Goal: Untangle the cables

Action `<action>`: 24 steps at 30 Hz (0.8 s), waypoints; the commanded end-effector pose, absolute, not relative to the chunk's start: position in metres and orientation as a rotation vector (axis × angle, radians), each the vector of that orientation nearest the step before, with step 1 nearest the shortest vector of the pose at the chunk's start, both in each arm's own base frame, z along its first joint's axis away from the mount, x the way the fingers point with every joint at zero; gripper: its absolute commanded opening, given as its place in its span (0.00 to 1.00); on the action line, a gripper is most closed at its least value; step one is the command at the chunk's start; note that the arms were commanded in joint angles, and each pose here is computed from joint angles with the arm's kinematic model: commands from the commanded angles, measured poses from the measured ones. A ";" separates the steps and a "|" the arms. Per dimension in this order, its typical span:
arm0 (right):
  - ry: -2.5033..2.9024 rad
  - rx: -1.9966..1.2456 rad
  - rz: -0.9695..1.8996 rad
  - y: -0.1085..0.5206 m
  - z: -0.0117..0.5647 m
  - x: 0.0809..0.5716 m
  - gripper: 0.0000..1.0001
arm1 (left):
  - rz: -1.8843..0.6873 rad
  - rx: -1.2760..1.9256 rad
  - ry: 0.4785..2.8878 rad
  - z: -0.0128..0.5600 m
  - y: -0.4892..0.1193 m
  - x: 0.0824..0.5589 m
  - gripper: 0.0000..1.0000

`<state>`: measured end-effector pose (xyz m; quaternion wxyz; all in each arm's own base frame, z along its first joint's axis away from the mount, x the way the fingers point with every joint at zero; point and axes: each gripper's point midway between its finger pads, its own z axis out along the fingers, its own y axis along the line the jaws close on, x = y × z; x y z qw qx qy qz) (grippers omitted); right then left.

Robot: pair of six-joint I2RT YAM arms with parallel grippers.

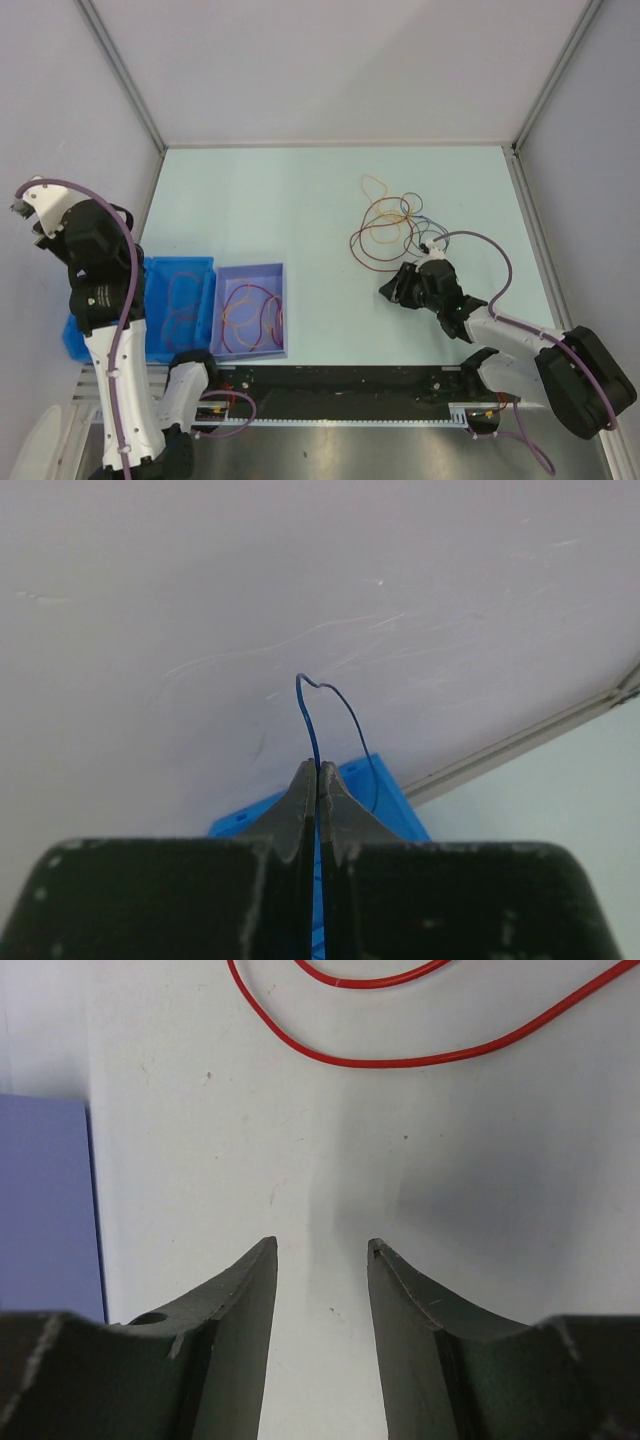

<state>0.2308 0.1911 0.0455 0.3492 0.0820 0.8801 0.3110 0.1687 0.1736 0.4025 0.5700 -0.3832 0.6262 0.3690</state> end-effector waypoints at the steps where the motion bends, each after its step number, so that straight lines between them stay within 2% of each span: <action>1: 2.232 0.158 0.851 0.202 0.065 0.242 0.45 | 0.878 -0.973 1.453 0.385 0.185 0.167 0.00; 5: 2.236 0.153 0.853 0.203 0.065 0.242 0.46 | 0.799 -1.004 1.493 0.366 0.189 0.176 0.00; 17: 2.245 0.157 0.855 0.203 0.063 0.243 0.46 | 0.789 -1.120 1.473 0.339 0.198 0.169 0.03; 21: 2.245 0.158 0.856 0.203 0.063 0.243 0.45 | 0.739 -1.147 1.475 0.332 0.199 0.171 0.18; 23: 2.245 0.155 0.856 0.203 0.063 0.243 0.46 | 0.728 -1.151 1.480 0.331 0.199 0.172 0.22; 24: 2.247 0.156 0.856 0.203 0.062 0.243 0.46 | 0.725 -1.151 1.478 0.331 0.199 0.172 0.30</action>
